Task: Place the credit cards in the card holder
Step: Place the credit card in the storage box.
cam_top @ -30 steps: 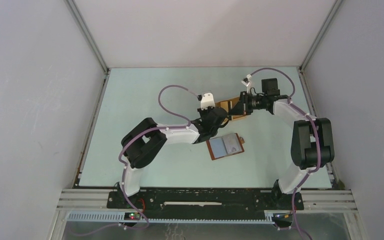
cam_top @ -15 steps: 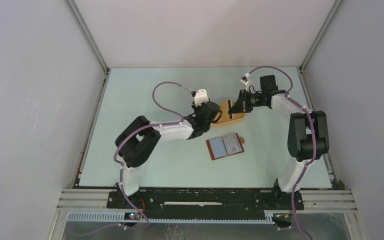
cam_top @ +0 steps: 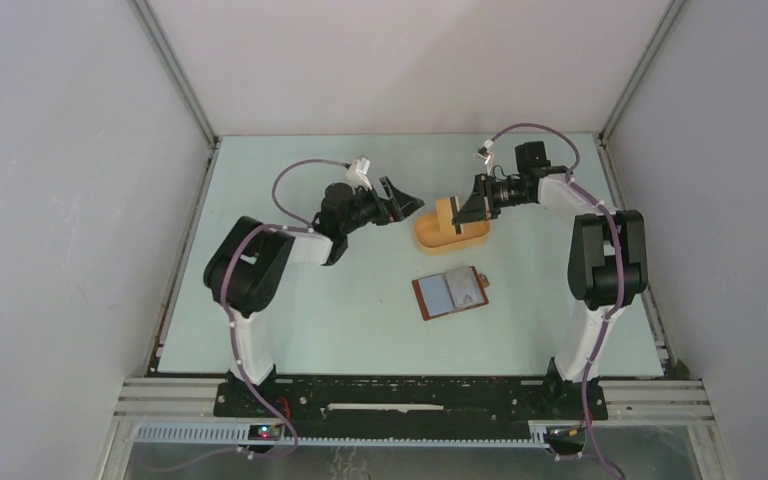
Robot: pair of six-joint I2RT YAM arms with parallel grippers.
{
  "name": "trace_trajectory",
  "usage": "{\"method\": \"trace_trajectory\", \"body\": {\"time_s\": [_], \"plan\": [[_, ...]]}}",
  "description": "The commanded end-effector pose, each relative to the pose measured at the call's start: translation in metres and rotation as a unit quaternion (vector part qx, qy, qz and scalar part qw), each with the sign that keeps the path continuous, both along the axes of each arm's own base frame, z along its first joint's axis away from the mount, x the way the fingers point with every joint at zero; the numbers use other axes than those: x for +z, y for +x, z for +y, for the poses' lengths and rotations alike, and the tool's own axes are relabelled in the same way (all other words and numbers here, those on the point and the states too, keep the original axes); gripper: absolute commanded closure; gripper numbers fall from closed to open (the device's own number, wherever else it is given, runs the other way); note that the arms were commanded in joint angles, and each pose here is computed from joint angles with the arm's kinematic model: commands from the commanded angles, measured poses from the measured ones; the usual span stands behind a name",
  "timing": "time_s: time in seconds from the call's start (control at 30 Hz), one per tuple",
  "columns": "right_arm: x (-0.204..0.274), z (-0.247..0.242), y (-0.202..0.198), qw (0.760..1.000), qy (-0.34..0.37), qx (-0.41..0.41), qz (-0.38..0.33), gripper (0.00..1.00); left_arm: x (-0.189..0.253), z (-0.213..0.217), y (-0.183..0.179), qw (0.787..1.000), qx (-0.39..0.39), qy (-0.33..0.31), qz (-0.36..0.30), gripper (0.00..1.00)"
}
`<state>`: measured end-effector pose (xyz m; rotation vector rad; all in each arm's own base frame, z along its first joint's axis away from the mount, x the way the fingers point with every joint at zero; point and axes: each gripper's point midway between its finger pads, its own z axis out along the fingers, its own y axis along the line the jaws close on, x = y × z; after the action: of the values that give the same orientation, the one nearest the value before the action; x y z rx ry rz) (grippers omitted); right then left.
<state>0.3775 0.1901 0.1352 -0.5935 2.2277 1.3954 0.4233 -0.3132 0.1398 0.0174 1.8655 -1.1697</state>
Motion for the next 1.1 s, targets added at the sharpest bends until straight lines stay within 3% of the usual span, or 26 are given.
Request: {"method": "trace_trajectory", "body": {"time_s": [0.0,0.23,0.37,0.5,0.6,0.8,1.07], "plan": [[0.004,0.002,0.002,0.999,0.017,0.027,-0.006,1.00,0.033,-0.040,-0.042,0.982,-0.155,-0.102,-0.042,0.00],[0.000,0.006,0.006,0.998,0.038,0.046,0.021,1.00,0.027,-0.060,-0.040,0.976,-0.178,-0.121,-0.024,0.02],[-0.001,0.009,0.006,0.997,0.043,0.050,0.029,1.00,0.018,-0.071,-0.035,0.974,-0.183,-0.131,0.000,0.13],[-0.003,0.012,0.007,0.997,0.046,0.054,0.037,1.00,0.014,-0.077,-0.028,0.973,-0.181,-0.140,0.015,0.33],[-0.004,0.013,0.008,0.996,0.047,0.054,0.044,1.00,0.010,-0.080,-0.024,0.974,-0.178,-0.139,0.025,0.42],[-0.010,0.012,0.014,0.996,0.044,0.050,0.058,0.97,0.010,-0.087,-0.017,0.971,-0.185,-0.148,0.032,0.76],[-0.009,0.013,0.017,0.993,0.069,0.055,0.078,0.89,0.008,-0.093,-0.012,0.966,-0.197,-0.165,0.033,0.98]]}}
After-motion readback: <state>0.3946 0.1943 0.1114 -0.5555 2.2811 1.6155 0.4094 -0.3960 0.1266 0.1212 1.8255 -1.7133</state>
